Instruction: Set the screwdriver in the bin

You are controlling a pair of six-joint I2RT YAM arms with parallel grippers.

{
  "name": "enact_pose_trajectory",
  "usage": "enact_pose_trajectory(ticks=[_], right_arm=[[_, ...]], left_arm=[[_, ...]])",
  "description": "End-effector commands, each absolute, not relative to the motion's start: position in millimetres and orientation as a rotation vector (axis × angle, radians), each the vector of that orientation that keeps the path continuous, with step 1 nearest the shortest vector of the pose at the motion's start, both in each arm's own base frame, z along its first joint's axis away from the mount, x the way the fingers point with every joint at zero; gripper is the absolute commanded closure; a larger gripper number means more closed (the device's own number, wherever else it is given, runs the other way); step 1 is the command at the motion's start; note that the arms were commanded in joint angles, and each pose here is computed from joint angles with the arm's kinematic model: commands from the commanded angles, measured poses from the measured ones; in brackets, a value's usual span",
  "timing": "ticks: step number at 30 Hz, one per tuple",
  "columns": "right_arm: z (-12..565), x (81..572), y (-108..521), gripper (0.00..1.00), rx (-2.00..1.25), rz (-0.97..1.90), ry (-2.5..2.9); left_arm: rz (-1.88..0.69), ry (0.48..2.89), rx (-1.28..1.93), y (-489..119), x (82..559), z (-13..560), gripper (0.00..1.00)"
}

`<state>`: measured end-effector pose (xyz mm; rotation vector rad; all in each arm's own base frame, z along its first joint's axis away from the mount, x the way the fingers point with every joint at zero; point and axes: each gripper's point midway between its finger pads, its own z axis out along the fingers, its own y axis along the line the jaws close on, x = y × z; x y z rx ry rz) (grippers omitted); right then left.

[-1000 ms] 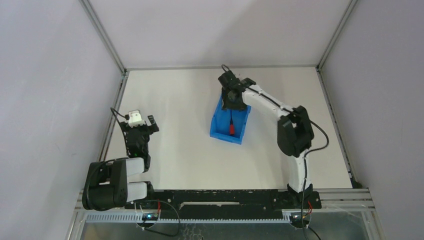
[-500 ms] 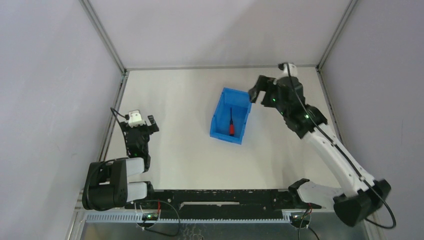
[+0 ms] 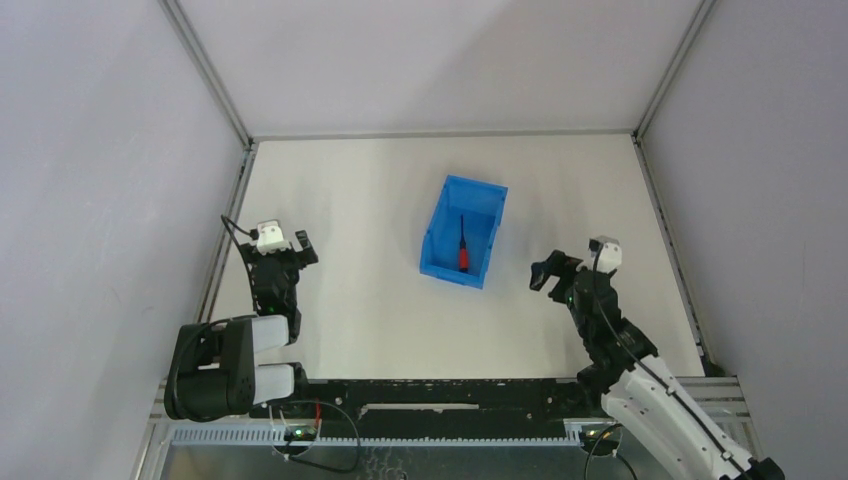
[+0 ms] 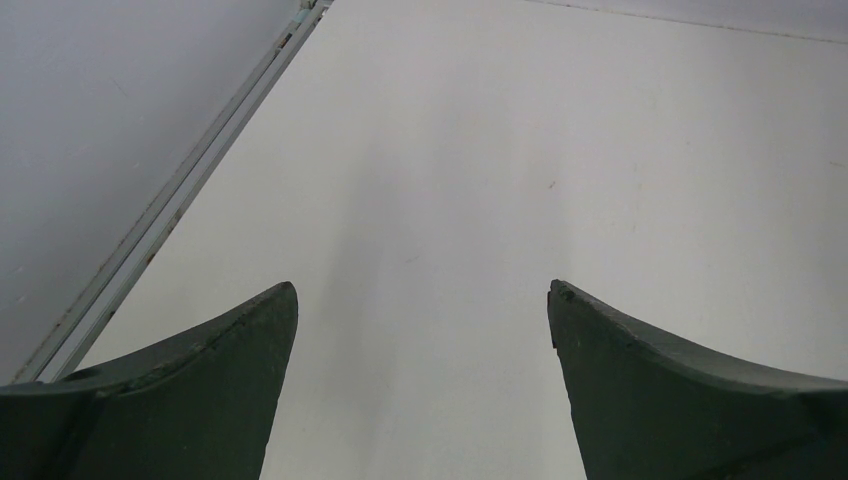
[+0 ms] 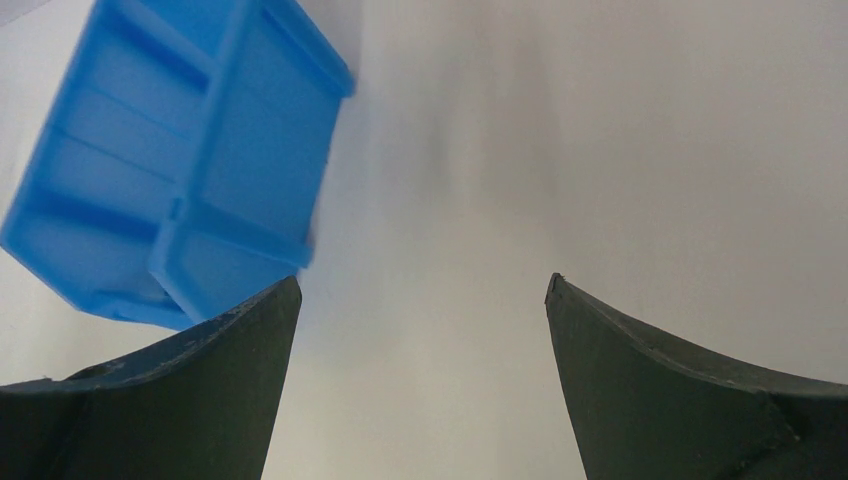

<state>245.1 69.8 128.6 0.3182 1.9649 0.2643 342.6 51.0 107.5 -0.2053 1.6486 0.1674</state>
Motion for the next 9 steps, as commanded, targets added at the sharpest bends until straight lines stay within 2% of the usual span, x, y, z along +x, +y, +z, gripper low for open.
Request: enact_pose_trajectory(ticks=[1,6,9], right_arm=[[124.1,245.1,67.9,0.0,0.427,0.36,1.845],[102.7,233.5,63.7,0.0,0.465,0.385,1.841],[108.5,231.5,62.5,0.0,0.461,0.401,1.811]], left_arm=[[0.166,1.565,-0.207,51.6,354.0,136.1,0.0],[0.166,1.564,-0.206,51.4,354.0,136.3,0.0],[0.166,1.565,-0.206,51.5,354.0,136.1,0.0]])
